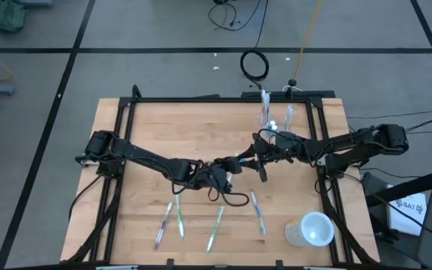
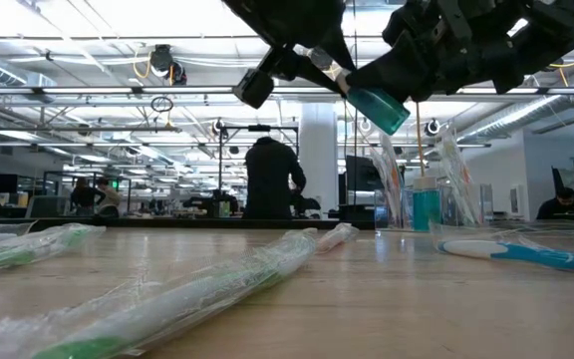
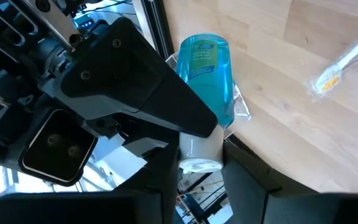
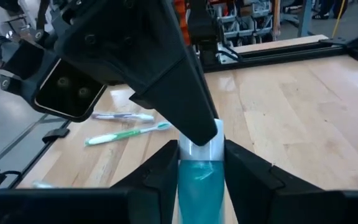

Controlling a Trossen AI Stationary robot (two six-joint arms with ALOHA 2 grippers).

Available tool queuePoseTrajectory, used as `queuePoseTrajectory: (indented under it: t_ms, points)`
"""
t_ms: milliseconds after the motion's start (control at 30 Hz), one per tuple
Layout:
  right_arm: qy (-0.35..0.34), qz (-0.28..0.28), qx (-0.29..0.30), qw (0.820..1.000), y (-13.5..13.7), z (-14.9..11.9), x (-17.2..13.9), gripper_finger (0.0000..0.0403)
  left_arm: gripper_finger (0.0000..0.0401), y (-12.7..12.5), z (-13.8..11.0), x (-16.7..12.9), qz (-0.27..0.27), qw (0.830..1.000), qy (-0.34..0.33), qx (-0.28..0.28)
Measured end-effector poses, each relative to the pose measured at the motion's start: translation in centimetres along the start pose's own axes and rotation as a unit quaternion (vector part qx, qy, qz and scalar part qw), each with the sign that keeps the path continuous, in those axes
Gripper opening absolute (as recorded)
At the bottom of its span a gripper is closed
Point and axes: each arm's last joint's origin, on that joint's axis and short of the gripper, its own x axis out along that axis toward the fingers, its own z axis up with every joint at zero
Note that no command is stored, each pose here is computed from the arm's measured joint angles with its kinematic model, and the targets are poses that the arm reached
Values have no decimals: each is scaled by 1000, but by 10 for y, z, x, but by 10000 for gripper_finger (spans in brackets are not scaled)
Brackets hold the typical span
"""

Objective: Pick & Place toothbrushing station
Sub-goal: Put the blue mouthwash into the transparent organizer

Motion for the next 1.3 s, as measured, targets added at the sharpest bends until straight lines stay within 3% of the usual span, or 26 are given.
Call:
queuePoseTrajectory:
  t_ms: [133,367,600,1067,1300]
  points:
    - [0,-1,0,1000,-2,0,0,91,111,0,0,0,-1,1000,1,-3]
    - [3,-2,1,1000,-2,0,0,106,115,0,0,0,-1,1000,2,-8]
    - [7,-3,2,1000,-2,-1,0,92,118,-1,0,0,-2,999,2,-38]
    - [7,-6,1,1000,-3,1,-2,97,204,4,1,-2,18,991,18,-130]
    - [21,-26,-6,999,-7,7,-16,94,211,4,3,-6,23,984,54,-167]
